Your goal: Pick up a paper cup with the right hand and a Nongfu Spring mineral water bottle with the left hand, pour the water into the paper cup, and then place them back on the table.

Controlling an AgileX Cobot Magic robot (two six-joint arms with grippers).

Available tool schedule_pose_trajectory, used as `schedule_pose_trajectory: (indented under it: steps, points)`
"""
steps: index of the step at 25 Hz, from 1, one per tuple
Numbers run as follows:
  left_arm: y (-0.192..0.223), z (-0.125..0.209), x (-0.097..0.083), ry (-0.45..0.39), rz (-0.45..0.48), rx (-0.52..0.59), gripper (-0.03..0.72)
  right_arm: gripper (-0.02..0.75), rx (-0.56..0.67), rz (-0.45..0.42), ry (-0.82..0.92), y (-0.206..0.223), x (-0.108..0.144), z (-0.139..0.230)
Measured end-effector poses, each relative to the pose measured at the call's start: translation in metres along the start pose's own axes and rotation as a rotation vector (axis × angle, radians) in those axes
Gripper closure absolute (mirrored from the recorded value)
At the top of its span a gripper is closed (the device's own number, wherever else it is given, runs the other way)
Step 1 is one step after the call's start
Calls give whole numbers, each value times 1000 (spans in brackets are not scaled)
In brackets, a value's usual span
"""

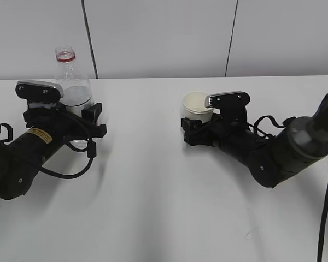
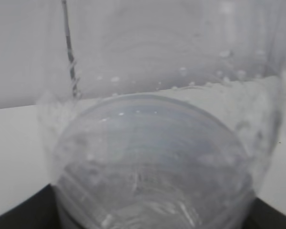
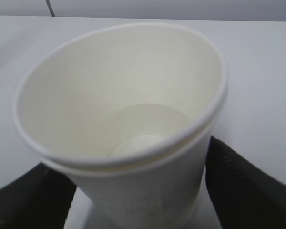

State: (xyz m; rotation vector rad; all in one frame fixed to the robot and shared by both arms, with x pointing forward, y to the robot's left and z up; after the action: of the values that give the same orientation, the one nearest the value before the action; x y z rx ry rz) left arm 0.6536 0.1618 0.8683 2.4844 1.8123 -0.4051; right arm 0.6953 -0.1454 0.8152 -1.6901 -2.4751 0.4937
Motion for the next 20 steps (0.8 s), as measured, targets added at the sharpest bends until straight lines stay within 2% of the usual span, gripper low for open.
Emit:
schedule_pose_trajectory:
  steps: [15, 20]
  points:
    - [0, 0, 0, 0, 0, -1, 271, 148, 9, -4, 11, -21, 3, 13]
    - [0, 0, 0, -1, 0, -1, 271, 150, -12, -2, 14, -37, 2, 1]
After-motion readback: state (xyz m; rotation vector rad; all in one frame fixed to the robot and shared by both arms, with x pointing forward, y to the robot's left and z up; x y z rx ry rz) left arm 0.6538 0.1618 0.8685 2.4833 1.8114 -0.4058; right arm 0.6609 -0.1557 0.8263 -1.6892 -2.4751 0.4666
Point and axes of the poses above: a point on each arm's last joint axis where the gripper is mounted, y pointing out along that axis toward the gripper, x along the wrist's bending axis when the last joint is at zero, z = x × y, the point moved 7 cm from there along y, pointing out along that axis toward the gripper, and after that the axes turned 13 degrees about -y, right-handed, at the moved point
